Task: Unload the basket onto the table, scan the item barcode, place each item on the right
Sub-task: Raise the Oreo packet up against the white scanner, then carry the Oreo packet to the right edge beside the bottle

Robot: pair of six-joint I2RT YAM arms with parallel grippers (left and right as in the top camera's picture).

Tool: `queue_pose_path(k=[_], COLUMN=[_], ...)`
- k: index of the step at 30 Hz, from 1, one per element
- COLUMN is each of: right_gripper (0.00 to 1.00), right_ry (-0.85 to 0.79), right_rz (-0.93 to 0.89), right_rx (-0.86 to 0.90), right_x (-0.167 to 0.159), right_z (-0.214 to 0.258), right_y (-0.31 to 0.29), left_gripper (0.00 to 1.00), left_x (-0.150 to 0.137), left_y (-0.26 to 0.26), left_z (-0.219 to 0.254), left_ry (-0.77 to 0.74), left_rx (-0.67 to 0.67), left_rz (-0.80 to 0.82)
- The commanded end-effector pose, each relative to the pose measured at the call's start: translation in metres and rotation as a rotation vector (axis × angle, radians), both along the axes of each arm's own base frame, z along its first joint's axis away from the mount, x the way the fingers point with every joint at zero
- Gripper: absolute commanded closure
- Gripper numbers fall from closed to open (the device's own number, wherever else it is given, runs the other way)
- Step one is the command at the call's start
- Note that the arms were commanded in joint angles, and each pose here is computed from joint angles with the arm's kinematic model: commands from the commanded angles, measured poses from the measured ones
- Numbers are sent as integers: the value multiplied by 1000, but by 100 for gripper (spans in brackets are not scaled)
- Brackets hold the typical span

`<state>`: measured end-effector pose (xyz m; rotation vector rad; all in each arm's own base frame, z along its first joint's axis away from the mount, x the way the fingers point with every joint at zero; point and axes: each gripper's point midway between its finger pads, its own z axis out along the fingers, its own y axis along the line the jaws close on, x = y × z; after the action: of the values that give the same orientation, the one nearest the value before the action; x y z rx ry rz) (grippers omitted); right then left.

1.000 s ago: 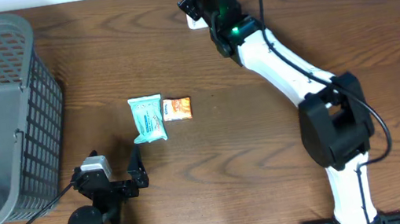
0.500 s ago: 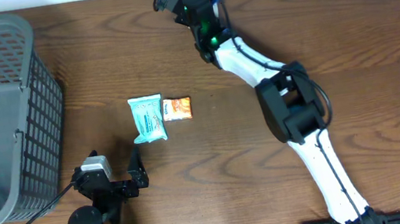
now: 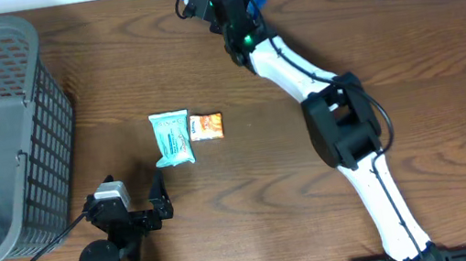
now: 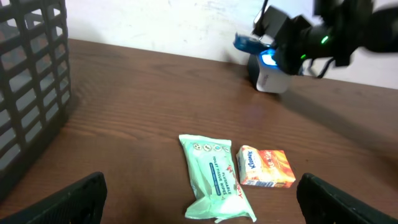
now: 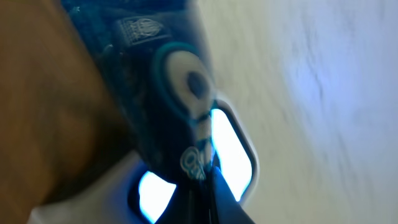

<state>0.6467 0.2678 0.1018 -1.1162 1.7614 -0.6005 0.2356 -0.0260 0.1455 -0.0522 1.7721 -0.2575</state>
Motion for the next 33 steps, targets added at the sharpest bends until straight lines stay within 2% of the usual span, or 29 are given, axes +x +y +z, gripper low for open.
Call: queue_pose_path(k=[1, 7, 12, 18, 24, 27, 33], right_gripper=[99, 99, 99, 99, 99, 99, 99], right_ry=[-89, 38, 152, 264, 276, 288, 325], right_rz=[-106, -366, -670, -1098, -1488, -1628, -1741], right_rx=[122, 88, 111, 181, 399, 500, 689], right_x=[-15, -66, -109, -150, -186, -208, -236], right_z=[114, 148, 141, 105, 69, 47, -2], right_y=[-18, -88, -165, -289, -414, -463, -525], left_gripper=[2, 2, 2, 2, 2, 2, 2], left_x=[-2, -2, -2, -2, -2, -2, -2], left_y=[-2, -2, -2, -2, -2, -2, -2], left_z=[-12, -12, -12, -12, -12, -12, -12], left_ry=[35, 35, 35, 35, 35, 35, 35], left_rx=[9, 9, 9, 9, 9, 9, 9], left_rz=[-16, -16, -16, -16, -16, -16, -16])
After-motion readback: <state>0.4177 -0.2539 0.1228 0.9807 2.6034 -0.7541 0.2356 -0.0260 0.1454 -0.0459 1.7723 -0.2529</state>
